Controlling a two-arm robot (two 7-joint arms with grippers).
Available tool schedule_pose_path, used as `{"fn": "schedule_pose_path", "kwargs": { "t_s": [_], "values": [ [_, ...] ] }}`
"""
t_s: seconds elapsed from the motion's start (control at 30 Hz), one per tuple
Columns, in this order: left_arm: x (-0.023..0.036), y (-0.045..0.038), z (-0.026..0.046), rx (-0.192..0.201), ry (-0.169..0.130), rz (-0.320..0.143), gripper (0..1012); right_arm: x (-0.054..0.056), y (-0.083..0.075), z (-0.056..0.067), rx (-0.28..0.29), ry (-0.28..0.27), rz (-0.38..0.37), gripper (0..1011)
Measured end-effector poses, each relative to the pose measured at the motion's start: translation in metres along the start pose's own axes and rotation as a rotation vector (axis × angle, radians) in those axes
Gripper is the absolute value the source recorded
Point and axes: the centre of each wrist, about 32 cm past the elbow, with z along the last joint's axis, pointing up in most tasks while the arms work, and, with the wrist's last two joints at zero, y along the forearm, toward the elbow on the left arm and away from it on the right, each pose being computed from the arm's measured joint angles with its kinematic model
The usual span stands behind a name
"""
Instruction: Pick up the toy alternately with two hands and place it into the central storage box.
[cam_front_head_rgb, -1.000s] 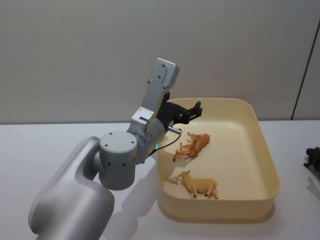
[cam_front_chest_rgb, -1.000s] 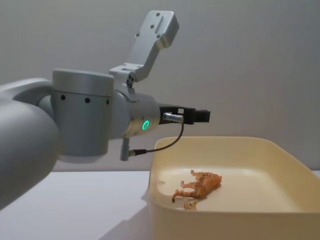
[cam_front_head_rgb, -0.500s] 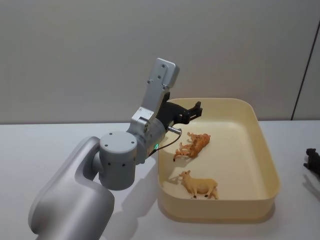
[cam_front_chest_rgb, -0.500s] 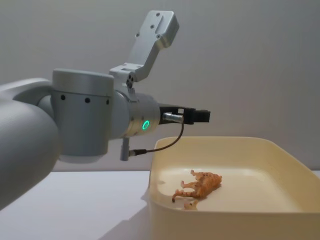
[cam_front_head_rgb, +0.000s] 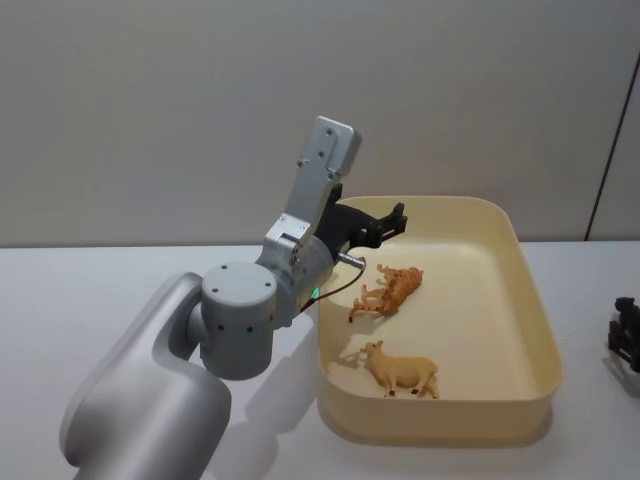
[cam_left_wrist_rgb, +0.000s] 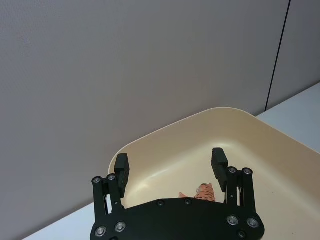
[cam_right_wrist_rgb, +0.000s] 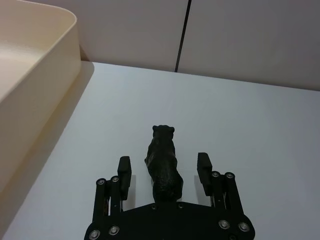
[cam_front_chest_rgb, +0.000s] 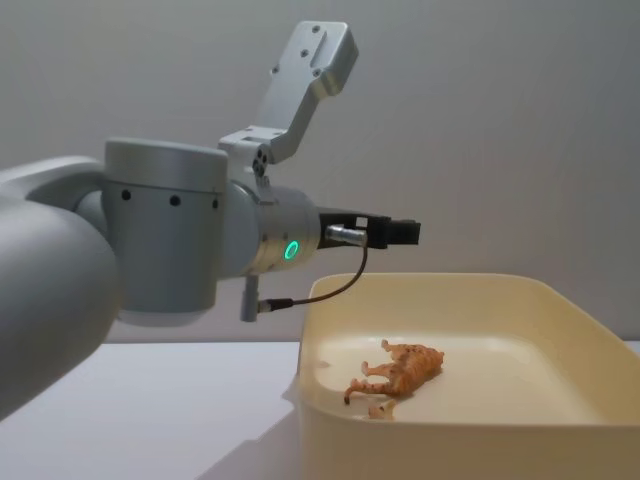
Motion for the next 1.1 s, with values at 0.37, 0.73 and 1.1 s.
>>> {"fn": "schedule_pose_path", "kwargs": {
  "t_s": [0.37,0.73,1.1],
  "values": [
    [0.0000,0.0000,0.0000,0.000,0.000,0.000,1001,-0.003,0.006,-0.002,-0.017,-0.006,0.002,490],
    [0.0000,0.0000,0.0000,0.000,0.000,0.000,1001,-0.004,0.003,0.001,0.034,-0.005,0.006,322],
    [0.0000,0.0000,0.0000,0.000,0.000,0.000,1001,-0.011,-0.002,0.024,0.152,0.019,0.039,322]
  ]
}}
